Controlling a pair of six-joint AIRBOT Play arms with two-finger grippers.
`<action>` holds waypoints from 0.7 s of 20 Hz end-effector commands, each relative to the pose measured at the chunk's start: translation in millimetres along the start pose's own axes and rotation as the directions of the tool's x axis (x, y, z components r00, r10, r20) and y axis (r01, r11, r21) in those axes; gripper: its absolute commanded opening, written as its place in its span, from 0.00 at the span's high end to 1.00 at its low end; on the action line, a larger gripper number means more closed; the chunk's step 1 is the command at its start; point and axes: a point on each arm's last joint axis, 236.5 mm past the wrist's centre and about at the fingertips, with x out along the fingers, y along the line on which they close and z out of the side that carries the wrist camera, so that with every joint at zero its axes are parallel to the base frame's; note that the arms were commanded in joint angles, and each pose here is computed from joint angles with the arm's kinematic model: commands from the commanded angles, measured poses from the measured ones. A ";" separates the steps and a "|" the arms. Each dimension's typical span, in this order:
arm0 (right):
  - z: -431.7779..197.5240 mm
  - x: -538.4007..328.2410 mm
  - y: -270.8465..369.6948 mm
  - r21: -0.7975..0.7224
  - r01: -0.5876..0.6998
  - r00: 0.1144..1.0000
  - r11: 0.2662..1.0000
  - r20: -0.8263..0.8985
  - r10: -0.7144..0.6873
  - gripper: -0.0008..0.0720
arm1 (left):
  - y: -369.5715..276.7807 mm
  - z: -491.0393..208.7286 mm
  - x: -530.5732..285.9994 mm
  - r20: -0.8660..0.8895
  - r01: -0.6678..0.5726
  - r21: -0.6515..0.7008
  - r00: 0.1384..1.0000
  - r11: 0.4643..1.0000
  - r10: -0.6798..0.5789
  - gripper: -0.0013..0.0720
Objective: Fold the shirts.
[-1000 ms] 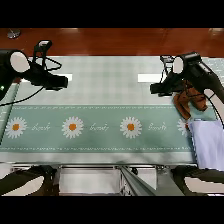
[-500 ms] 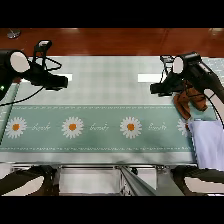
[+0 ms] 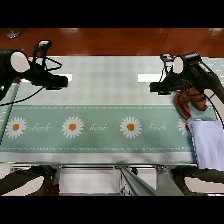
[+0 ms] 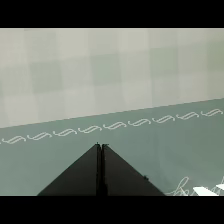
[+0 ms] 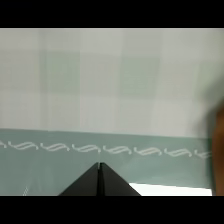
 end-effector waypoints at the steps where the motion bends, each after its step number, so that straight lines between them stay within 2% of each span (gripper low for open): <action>1: 44.7 -5.4 -26.2 -0.027 0.117 0.976 0.993 0.188 -0.110 0.55 | -1.6 29.2 -1.3 0.123 0.008 0.000 0.992 1.000 -0.008 0.95; 2: 60.8 -11.3 -44.0 -0.026 0.193 0.950 0.981 0.255 -0.180 0.13 | -2.3 41.1 -2.4 0.172 0.011 0.000 0.985 1.000 -0.011 0.95; 3: 76.2 -18.1 -60.4 -0.015 0.249 0.920 0.968 0.317 -0.232 0.13 | -2.9 54.3 -4.3 0.227 0.014 0.001 0.974 1.000 -0.014 0.94; 4: 90.3 -25.0 -79.8 0.019 0.289 0.888 0.957 0.369 -0.276 0.13 | -3.8 69.7 -7.2 0.291 0.018 0.001 0.957 1.000 -0.018 0.74; 5: 99.5 -29.3 -99.9 0.071 0.303 0.865 0.950 0.399 -0.306 0.13 | -4.5 81.0 -7.8 0.335 0.021 0.003 0.942 1.000 -0.021 0.23; 6: 104.8 -31.5 -124.1 0.152 0.292 0.850 0.944 0.412 -0.329 0.13 | -4.8 89.4 -7.4 0.366 0.023 0.003 0.930 1.000 -0.022 0.02; 10: 93.9 -26.7 -229.8 0.511 0.181 0.837 0.840 0.370 -0.405 0.13 | -3.3 90.5 11.2 0.350 0.020 0.000 0.937 1.000 -0.019 0.03; 14: 66.9 26.1 -261.7 0.623 0.083 0.913 0.778 0.264 -0.309 0.13 | -1.3 81.9 37.7 0.292 0.016 -0.005 0.956 1.000 -0.014 0.03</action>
